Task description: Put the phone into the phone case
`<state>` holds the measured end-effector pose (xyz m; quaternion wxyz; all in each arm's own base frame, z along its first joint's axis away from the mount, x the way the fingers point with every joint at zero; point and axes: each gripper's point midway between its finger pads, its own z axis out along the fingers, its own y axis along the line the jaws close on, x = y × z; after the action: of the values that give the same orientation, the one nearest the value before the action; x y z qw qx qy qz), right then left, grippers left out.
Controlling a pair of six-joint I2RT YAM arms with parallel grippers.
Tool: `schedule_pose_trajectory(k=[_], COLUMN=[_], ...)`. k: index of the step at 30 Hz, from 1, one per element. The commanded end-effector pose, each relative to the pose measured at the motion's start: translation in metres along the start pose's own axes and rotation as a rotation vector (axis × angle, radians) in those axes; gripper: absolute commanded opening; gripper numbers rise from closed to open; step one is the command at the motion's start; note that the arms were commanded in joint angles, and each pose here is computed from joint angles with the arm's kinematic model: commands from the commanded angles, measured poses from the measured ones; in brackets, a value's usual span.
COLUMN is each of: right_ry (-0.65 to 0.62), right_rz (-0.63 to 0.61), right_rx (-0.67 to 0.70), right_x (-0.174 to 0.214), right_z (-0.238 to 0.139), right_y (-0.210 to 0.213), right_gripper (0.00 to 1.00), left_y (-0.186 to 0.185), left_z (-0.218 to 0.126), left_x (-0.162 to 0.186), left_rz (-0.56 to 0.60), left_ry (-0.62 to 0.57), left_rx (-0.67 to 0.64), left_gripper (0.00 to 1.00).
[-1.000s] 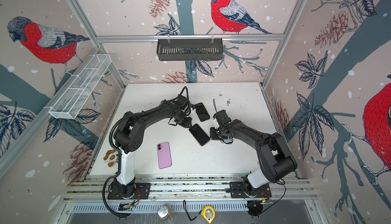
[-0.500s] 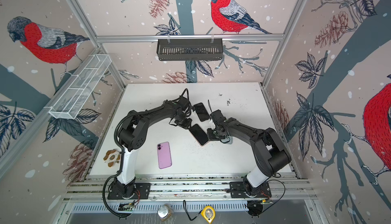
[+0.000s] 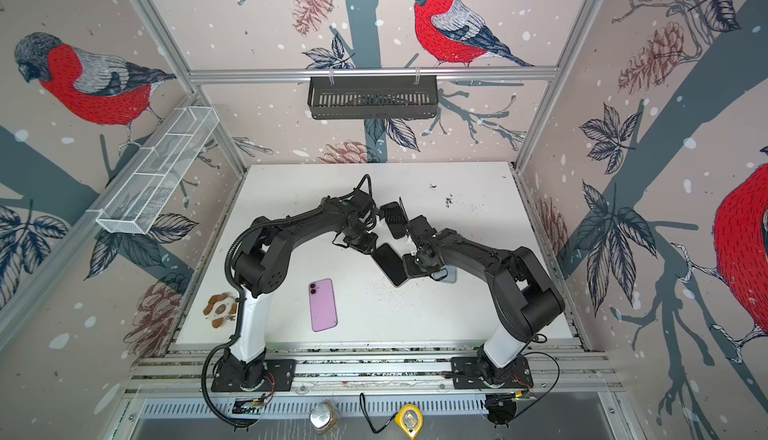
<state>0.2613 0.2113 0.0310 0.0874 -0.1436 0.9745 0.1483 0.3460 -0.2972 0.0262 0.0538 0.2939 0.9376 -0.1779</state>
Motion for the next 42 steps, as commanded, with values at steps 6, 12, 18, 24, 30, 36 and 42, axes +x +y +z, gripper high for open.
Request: schedule_pose_trajectory(k=[6,12,18,24,30,36,42], right_ry=[0.094,0.094,0.027,-0.035,-0.180,-0.118,-0.037], right_rz=[-0.047,-0.053,-0.079,-0.099,-0.169,-0.258,-0.313], right_rx=[0.073,0.095,0.176,0.236,0.138,0.116,0.158], right_x=[0.020,0.019,0.003,-0.015,-0.034,-0.015,0.004], right_z=[0.013,0.016,0.006,-0.008,-0.046,-0.035,-0.010], right_y=[-0.004,-0.003,-0.003,0.000,0.029,0.039,0.044], right_gripper=[0.15,0.14,0.02,0.04,0.26,0.36,0.43], left_y=[0.004,0.003,0.002,0.003,0.008,0.015,0.023], left_z=[0.003,0.003,0.003,-0.002,-0.036,-0.083,-0.122], left_x=[0.009,0.009,0.008,0.006,-0.016,-0.036,-0.046], left_rz=[0.001,0.002,0.004,0.002,-0.002,-0.025,-0.059], left_ry=[0.037,0.038,0.036,0.022,-0.126,-0.318,-0.469], left_rx=[-0.019,-0.016,-0.013,-0.029,-0.074,-0.114,-0.127], left_gripper=[0.24,0.23,0.23,0.23,0.23,0.26,0.27])
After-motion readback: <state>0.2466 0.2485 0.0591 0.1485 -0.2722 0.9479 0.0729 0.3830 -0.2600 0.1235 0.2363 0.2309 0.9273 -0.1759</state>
